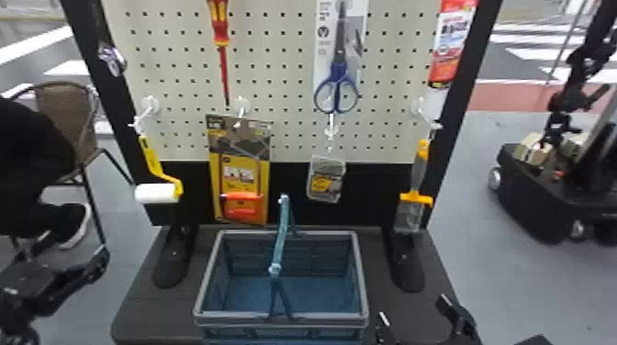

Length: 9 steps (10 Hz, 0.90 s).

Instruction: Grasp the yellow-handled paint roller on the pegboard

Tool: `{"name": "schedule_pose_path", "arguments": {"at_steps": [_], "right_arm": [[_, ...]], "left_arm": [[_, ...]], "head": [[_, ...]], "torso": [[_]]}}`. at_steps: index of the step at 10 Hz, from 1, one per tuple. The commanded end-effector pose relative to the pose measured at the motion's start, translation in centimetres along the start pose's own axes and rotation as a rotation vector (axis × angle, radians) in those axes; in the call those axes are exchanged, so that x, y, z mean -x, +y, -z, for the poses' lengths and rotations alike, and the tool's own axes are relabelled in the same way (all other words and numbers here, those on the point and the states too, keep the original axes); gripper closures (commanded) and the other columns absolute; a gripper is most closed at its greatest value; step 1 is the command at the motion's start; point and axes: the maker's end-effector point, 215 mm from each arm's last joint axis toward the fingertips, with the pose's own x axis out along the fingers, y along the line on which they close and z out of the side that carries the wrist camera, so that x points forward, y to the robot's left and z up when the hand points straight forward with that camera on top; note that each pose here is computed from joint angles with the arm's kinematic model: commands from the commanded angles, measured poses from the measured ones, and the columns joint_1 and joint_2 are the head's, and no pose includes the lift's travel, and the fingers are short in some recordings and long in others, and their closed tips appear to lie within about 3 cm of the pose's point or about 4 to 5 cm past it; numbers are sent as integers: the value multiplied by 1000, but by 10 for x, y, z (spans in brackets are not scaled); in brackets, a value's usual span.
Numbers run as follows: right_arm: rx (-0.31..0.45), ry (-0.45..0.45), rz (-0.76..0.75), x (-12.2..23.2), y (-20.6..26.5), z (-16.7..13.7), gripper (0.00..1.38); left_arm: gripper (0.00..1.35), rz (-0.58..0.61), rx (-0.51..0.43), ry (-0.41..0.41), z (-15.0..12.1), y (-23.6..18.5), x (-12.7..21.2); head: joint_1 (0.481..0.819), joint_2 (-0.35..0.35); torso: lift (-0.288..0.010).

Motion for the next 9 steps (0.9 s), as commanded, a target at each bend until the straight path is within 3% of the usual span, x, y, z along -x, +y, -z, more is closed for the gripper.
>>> {"name": "schedule_pose_path", "arguments": {"at_steps": [1,4,9], "right_arm": [[-2,2,-25,-4,5,1,124],[-3,-4,-65,-9,16,-1,125],[-11,3,-96,-15,26,5,124]], "left_arm": [[119,1,28,12,4,15,-23],[119,61,103,63,27,11,-68],[119,245,72,62,-30,-33,-149]], "head": [[549,0],[549,0],[549,0]], "torso": [[-100],[-100],[-100]]}}
